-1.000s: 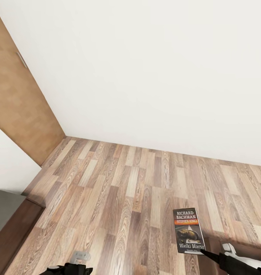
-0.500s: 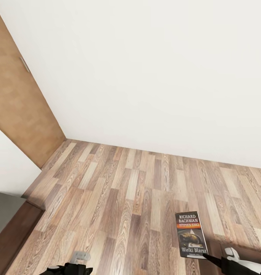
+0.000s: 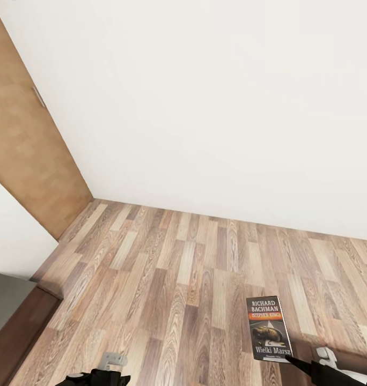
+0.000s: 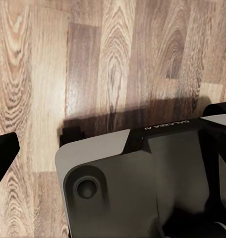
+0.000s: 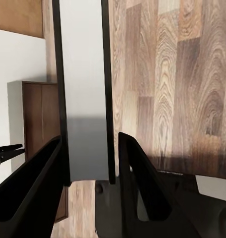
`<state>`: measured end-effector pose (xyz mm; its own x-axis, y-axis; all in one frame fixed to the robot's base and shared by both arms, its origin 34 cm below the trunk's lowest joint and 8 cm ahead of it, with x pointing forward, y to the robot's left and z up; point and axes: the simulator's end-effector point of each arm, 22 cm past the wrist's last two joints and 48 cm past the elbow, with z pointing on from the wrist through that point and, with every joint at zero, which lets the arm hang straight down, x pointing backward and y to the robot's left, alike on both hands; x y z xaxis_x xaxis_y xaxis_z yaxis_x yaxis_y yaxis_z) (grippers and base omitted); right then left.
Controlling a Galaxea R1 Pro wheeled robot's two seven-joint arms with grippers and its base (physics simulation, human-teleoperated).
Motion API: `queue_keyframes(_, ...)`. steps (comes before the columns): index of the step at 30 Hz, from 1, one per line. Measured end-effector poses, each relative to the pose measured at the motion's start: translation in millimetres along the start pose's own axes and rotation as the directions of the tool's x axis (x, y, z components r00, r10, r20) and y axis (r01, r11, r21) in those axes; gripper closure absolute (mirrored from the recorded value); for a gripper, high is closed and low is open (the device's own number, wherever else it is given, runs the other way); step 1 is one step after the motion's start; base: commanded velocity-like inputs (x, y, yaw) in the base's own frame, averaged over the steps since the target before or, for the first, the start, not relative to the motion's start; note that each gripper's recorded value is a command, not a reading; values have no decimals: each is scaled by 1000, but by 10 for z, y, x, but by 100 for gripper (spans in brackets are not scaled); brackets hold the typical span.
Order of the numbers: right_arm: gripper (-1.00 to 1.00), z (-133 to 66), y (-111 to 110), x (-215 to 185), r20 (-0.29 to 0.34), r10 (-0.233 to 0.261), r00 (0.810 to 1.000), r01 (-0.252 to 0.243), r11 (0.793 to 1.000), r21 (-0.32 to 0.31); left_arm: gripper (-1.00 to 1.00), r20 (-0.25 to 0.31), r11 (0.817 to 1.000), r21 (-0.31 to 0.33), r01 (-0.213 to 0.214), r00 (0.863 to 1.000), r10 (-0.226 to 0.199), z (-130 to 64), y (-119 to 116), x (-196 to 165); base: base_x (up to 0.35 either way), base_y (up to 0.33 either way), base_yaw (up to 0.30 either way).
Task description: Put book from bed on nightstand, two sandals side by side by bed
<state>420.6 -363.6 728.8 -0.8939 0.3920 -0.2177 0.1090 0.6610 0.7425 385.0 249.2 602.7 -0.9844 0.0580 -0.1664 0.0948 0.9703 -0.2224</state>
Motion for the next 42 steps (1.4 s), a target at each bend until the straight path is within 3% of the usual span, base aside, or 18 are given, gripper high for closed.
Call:
queue_keyframes(32,100,-46,131,-160,36,-33,999,34,999,-17,-100,50,1000,-3,-12,999,12,-112,-14,-225,0,0,0)
queue_keyframes(42,100,-64,1,-216,46,-44,998,41,998,56,-100,66,1000,-3,-16,998,16,-149,-21,-294,0,0,0)
